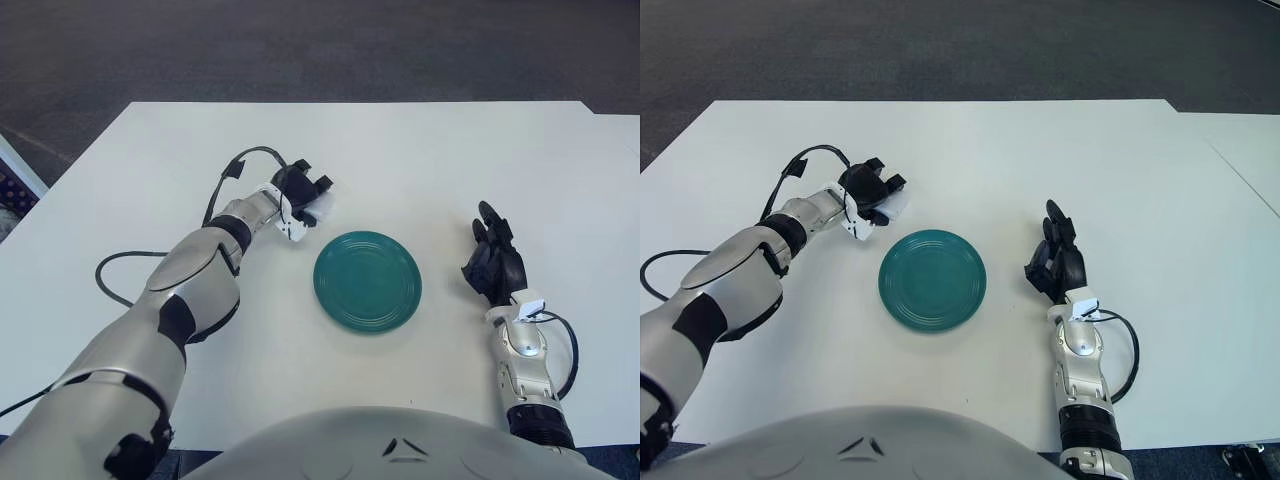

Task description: Put the charger into the plate.

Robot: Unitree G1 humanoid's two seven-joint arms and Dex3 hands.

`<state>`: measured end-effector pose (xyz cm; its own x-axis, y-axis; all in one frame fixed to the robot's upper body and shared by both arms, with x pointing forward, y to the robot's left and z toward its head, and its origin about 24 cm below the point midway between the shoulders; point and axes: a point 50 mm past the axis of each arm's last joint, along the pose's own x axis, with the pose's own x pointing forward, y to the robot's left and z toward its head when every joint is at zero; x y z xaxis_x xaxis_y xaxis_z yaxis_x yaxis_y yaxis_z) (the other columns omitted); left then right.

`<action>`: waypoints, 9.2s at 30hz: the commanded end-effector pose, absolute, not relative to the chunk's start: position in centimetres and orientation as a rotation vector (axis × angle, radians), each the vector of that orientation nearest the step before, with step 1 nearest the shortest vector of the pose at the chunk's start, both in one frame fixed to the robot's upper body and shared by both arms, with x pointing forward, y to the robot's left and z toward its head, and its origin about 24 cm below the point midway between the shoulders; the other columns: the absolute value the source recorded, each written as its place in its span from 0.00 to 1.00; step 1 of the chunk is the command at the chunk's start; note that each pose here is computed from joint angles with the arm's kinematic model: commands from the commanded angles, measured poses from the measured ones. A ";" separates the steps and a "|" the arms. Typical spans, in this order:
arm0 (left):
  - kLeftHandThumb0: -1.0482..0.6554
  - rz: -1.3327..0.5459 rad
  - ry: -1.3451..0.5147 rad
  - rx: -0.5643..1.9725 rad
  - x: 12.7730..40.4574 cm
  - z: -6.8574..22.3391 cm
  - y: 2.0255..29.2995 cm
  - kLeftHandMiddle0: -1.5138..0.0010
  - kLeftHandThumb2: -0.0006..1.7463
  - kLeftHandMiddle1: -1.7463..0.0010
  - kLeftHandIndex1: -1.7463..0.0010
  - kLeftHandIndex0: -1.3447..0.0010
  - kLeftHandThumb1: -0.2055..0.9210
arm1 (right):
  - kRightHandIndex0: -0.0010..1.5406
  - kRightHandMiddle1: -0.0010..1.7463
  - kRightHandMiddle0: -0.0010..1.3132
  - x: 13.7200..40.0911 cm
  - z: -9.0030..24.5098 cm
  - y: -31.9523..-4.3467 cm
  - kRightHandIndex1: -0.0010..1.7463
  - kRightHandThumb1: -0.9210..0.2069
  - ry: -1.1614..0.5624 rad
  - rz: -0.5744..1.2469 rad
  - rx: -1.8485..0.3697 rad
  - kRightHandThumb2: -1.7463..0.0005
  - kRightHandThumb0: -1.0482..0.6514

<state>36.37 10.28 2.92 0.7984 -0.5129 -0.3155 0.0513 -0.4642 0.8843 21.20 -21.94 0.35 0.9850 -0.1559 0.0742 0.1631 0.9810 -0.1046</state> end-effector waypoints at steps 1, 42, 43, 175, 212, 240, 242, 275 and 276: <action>0.57 -0.816 -0.111 1.944 34.1 -1.1 12.5 0.66 0.69 0.00 0.02 0.68 0.53 | 0.08 0.19 0.00 20.4 -0.8 -22.7 0.01 0.00 0.002 -0.184 -0.101 0.39 0.09; 0.62 -0.495 -0.583 1.068 36.3 15.8 11.4 0.57 0.80 0.01 0.00 0.66 0.40 | 0.08 0.20 0.00 20.2 -1.3 -22.7 0.00 0.00 0.017 -0.170 -0.108 0.40 0.08; 0.62 -0.499 -0.595 1.060 35.9 16.1 11.3 0.57 0.80 0.01 0.00 0.66 0.40 | 0.08 0.20 0.00 20.2 -1.3 -22.7 0.00 0.00 0.017 -0.170 -0.107 0.40 0.08; 0.00 -1.505 -0.668 1.668 26.8 7.1 3.4 1.00 0.28 1.00 1.00 1.00 1.00 | 0.15 0.23 0.00 21.6 -1.8 -19.9 0.01 0.00 0.058 -0.175 -0.004 0.43 0.10; 0.00 -0.314 -0.441 -0.650 35.3 16.9 11.7 0.99 0.44 1.00 0.97 0.94 1.00 | 0.16 0.22 0.00 21.6 -2.3 -19.9 0.00 0.00 0.060 -0.173 0.008 0.44 0.08; 0.00 -0.028 0.016 -0.363 26.1 0.8 10.7 1.00 0.56 1.00 1.00 1.00 1.00 | 0.14 0.21 0.00 21.7 -2.4 -19.0 0.00 0.00 0.055 -0.137 -0.015 0.42 0.09; 0.00 -0.078 0.024 -0.297 25.8 0.4 11.1 1.00 0.57 1.00 1.00 1.00 1.00 | 0.14 0.21 0.00 21.8 -2.4 -19.0 0.00 0.00 0.054 -0.134 -0.004 0.42 0.09; 0.00 -0.096 0.101 -0.041 23.9 -2.2 13.2 1.00 0.64 1.00 1.00 0.99 1.00 | 0.12 0.19 0.00 22.3 -2.4 -17.9 0.00 0.00 0.045 -0.116 0.023 0.43 0.09; 0.00 -0.096 0.097 -0.043 24.1 -2.0 13.3 1.00 0.65 1.00 1.00 0.99 1.00 | 0.12 0.19 0.00 22.3 -2.4 -17.9 0.00 0.00 0.047 -0.116 0.023 0.43 0.09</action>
<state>25.29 13.02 0.09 0.9947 -0.0971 0.0322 0.0983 0.9944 -0.0377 23.40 -18.36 -0.35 0.9910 -0.1143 0.0696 0.1142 0.9934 0.0058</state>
